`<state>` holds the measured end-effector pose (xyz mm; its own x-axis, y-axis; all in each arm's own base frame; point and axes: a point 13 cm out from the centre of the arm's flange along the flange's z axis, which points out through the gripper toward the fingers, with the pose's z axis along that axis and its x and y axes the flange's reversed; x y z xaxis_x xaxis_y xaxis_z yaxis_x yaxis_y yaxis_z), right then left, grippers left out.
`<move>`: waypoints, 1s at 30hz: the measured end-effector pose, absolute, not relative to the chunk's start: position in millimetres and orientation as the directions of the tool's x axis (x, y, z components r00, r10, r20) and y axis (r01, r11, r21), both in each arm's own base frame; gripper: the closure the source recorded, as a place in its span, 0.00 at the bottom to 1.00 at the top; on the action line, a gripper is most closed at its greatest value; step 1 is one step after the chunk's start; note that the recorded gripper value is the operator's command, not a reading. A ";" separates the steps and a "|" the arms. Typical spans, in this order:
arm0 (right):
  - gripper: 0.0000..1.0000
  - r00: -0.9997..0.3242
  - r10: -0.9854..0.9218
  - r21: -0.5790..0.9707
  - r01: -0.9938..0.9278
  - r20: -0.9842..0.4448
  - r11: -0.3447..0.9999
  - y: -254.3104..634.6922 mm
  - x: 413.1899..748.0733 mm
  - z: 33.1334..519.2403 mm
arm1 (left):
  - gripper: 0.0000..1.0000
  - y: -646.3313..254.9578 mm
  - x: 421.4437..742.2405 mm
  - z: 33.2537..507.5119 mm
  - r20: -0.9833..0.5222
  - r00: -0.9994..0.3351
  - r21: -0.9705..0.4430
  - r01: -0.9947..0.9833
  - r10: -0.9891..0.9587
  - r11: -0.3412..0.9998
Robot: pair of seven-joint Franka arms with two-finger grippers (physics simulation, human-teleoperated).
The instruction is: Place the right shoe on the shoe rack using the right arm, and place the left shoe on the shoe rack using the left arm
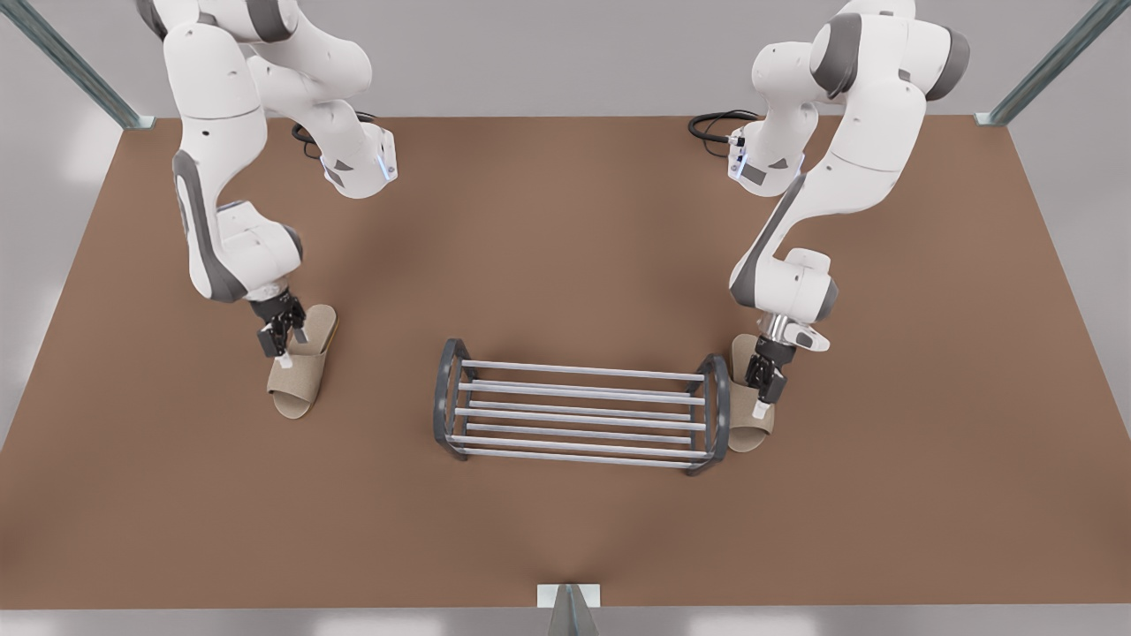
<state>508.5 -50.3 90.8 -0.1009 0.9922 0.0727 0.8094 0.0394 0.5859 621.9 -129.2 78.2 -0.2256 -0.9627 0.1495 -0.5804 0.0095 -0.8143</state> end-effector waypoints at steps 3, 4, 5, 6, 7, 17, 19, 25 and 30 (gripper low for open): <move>0.00 -0.137 0.990 0.599 0.796 0.039 0.087 -60.3 518.8 87.6 | 0.30 -128.4 622.5 78.0 0.155 -0.220 -0.814 -0.582 -0.963 0.002; 0.00 -0.153 0.988 0.602 0.791 0.031 0.104 -59.5 520.0 87.2 | 0.35 -128.2 622.8 78.2 0.157 -0.219 -0.814 -0.582 -0.963 0.000; 0.00 -0.172 0.985 0.602 0.789 0.024 0.123 -56.6 518.6 86.0 | 0.35 -128.3 623.0 78.4 0.159 -0.218 -0.813 -0.582 -0.963 -0.002; 0.00 -0.187 0.982 0.602 0.786 0.017 0.139 -54.7 517.0 84.3 | 0.35 -128.4 623.1 78.5 0.160 -0.217 -0.813 -0.582 -0.963 -0.004; 0.00 -0.196 0.980 0.603 0.785 0.018 0.146 -52.3 513.9 81.7 | 0.35 -128.2 623.2 78.4 0.162 -0.216 -0.813 -0.582 -0.963 -0.006; 0.00 -0.234 0.972 0.699 0.699 0.021 0.153 -54.2 513.1 75.5 | 0.45 -129.1 623.8 74.4 0.176 -0.209 -0.813 -0.582 -0.962 -0.022; 0.00 -0.253 0.967 0.729 0.664 0.014 0.164 -53.7 520.4 82.0 | 0.45 -129.2 624.0 74.5 0.178 -0.208 -0.813 -0.582 -0.962 -0.025; 0.00 -0.303 0.953 0.786 0.586 -0.014 0.198 -53.1 536.5 84.5 | 0.68 -118.4 636.2 90.2 0.184 -0.189 -0.827 -0.561 -0.965 -0.048; 0.02 -0.332 0.942 0.819 0.526 -0.052 0.231 -56.0 558.0 88.8 | 0.79 -85.9 662.9 166.1 0.189 -0.143 -0.873 -0.477 -0.972 -0.099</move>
